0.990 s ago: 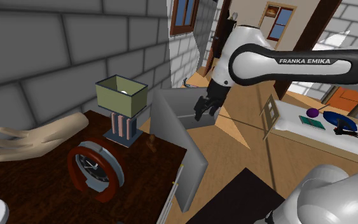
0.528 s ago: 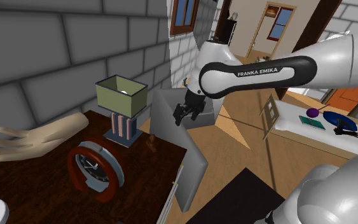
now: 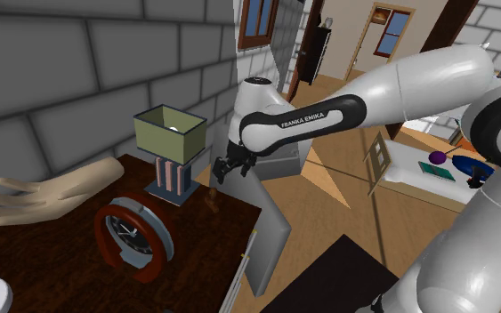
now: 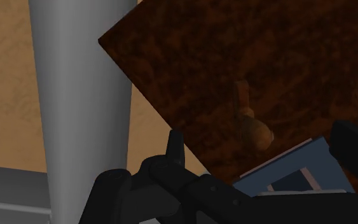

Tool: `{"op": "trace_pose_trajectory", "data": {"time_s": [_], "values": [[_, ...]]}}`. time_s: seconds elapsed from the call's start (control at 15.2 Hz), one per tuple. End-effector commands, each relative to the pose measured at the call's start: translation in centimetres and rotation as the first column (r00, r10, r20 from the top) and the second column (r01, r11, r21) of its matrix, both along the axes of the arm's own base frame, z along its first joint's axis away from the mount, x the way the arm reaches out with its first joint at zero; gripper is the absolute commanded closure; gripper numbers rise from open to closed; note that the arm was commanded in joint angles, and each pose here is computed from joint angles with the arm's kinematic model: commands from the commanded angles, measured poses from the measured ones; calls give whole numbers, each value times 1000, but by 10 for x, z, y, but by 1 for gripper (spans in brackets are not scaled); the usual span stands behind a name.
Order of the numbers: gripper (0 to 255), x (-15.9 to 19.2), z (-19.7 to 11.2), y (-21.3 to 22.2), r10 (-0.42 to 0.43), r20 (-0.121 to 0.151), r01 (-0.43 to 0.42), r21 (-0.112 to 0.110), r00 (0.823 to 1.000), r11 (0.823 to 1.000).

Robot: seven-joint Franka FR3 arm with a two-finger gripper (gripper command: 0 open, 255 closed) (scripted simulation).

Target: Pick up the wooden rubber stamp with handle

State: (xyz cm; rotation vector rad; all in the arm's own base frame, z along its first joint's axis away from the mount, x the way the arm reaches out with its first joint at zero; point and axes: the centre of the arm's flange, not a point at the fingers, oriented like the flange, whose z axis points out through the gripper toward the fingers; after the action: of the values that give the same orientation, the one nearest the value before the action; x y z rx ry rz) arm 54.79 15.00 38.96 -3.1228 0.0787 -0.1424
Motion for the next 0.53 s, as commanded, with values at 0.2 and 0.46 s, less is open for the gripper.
{"op": "trace_pose_trajectory", "data": {"time_s": [0.2,0.46], "values": [[0,45,-43,24,-20,-2,20,-23,1000,1000],[0,61,-70,33,-27,-3,26,-32,1000,999]]}}
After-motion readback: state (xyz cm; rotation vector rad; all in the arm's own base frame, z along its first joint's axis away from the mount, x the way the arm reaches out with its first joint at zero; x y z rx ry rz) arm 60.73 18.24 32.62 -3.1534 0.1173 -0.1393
